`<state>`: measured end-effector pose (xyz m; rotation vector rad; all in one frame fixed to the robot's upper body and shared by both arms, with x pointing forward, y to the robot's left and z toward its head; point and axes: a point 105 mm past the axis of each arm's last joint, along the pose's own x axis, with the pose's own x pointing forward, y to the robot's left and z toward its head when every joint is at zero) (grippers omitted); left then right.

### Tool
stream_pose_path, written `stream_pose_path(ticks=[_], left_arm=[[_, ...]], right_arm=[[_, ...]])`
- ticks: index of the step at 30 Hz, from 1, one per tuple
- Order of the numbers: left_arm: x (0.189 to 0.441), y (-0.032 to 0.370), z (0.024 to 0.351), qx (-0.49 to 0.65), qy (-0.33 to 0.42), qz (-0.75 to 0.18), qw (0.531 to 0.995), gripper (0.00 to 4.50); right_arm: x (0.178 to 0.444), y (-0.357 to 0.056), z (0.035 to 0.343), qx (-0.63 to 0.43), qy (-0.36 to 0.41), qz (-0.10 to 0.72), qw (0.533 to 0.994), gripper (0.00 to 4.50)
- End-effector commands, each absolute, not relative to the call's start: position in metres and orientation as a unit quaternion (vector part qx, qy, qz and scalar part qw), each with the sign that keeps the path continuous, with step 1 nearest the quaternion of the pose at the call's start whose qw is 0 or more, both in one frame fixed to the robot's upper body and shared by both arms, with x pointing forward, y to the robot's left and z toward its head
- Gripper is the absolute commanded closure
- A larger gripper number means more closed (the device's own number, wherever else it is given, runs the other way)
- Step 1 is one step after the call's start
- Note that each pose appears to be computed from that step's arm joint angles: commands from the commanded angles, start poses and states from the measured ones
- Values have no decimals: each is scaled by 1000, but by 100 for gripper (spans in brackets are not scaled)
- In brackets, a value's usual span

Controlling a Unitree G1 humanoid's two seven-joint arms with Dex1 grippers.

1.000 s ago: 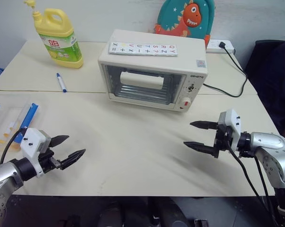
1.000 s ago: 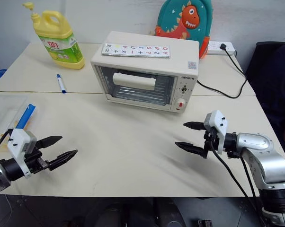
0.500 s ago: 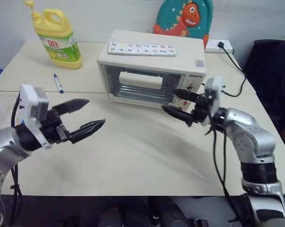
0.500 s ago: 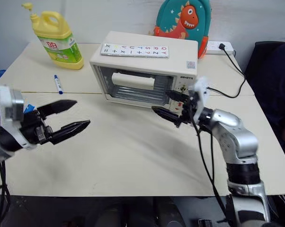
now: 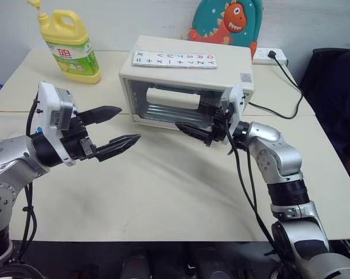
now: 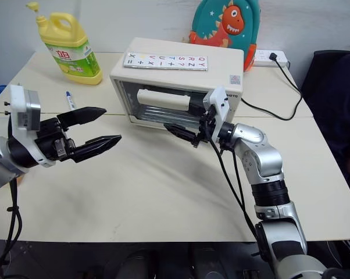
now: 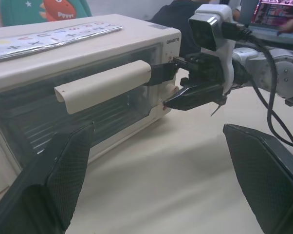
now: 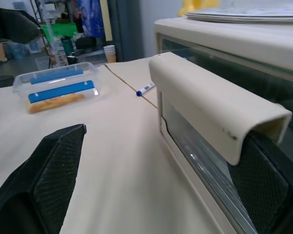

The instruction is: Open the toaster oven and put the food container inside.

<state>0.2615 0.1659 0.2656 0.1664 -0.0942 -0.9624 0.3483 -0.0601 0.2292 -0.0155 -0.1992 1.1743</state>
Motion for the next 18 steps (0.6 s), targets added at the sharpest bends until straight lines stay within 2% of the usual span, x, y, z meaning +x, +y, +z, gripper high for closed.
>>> stream_pose_path(ticks=[1, 4, 6, 13, 16, 18], left_arm=[[271, 172, 277, 104, -64, -442, 889, 0], [287, 177, 280, 121, -67, -430, 892, 60], [295, 176, 279, 145, -64, -435, 887, 119], [338, 171, 275, 235, -47, -449, 861, 345], [348, 165, 276, 263, -46, -466, 843, 443], [353, 161, 278, 272, -49, -477, 835, 447]], right_arm=[[316, -52, 241, -22, -126, 616, 777, 4], [303, -52, 230, -28, -114, 639, 760, 0], [299, -52, 224, -30, -104, 643, 758, 0], [297, -50, 210, -27, -84, 641, 762, 0], [296, -50, 208, -25, -82, 640, 763, 0], [295, -49, 206, -24, -81, 640, 764, 0]])
